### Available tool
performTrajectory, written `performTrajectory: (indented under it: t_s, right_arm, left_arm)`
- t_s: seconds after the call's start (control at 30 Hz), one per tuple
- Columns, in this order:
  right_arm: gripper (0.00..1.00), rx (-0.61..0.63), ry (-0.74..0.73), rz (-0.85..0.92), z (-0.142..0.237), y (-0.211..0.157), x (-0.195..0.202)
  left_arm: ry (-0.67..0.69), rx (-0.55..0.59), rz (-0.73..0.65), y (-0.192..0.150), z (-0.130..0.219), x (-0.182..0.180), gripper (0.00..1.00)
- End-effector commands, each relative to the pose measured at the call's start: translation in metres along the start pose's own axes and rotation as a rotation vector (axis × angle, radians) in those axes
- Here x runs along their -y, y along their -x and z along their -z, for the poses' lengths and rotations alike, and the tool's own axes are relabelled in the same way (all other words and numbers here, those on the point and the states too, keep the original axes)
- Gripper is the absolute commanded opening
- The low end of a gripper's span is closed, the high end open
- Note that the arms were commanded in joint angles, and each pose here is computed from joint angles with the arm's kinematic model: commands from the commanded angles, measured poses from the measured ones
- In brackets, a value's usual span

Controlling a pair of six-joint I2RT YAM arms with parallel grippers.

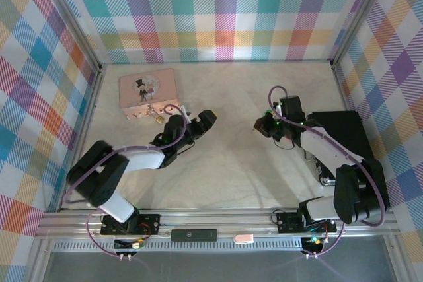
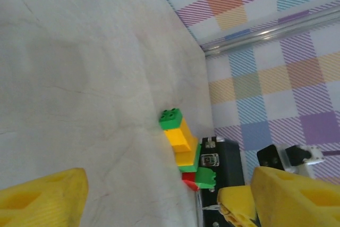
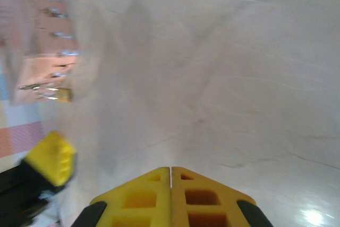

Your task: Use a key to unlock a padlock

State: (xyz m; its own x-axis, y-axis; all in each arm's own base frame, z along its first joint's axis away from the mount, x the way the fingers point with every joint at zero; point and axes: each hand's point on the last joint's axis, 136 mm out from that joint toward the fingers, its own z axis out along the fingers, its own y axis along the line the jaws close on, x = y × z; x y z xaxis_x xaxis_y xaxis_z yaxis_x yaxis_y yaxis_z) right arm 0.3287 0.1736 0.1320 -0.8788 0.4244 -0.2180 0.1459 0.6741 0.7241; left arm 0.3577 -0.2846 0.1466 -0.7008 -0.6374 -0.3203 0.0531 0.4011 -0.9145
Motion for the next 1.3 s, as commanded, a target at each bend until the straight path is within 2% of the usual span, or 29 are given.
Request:
performTrajectory:
  t_s: [0.0,0.07,0.13,0.33,0.43,0.53,0.63,1.03,1.27]
  right_arm:
    - [0.00,-0.032,0.184,0.058,0.004,0.008,-0.051]
    - [0.00,-0.046,0.222,0.105,0.004,0.008,-0.061]
    - [0.00,-0.063,0.252,0.140,0.003,0.006,-0.068]
    - [0.00,-0.080,0.289,0.204,-0.002,0.000,-0.072]
    - [0.00,-0.086,0.307,0.222,-0.005,-0.004,-0.074]
    - [0.00,-0.106,0.326,0.240,-0.008,-0.009,-0.078]
    - [0.00,-0.135,0.318,0.266,-0.010,-0.017,-0.077]
    - [0.00,-0.144,0.373,0.289,-0.012,-0.027,-0.076]
    - [0.00,-0.144,0.389,0.300,-0.010,-0.029,-0.078]
  left_arm:
    - [-0.198,-0.021,0.302,-0.001,-0.021,0.038,0.74]
    - [-0.205,-0.048,0.452,-0.013,-0.035,0.034,0.70]
    - [-0.192,-0.072,0.545,-0.026,-0.044,0.033,0.68]
    - [-0.126,-0.047,0.599,-0.037,-0.044,0.032,0.67]
    - [-0.115,-0.054,0.655,-0.041,-0.043,0.032,0.64]
    - [-0.017,-0.091,0.731,-0.064,-0.045,0.023,0.62]
    - [-0.022,-0.070,0.803,-0.065,-0.044,0.021,0.61]
    - [-0.087,-0.094,0.857,-0.058,-0.052,0.052,0.56]
    - [-0.077,-0.082,0.861,-0.057,-0.052,0.049,0.42]
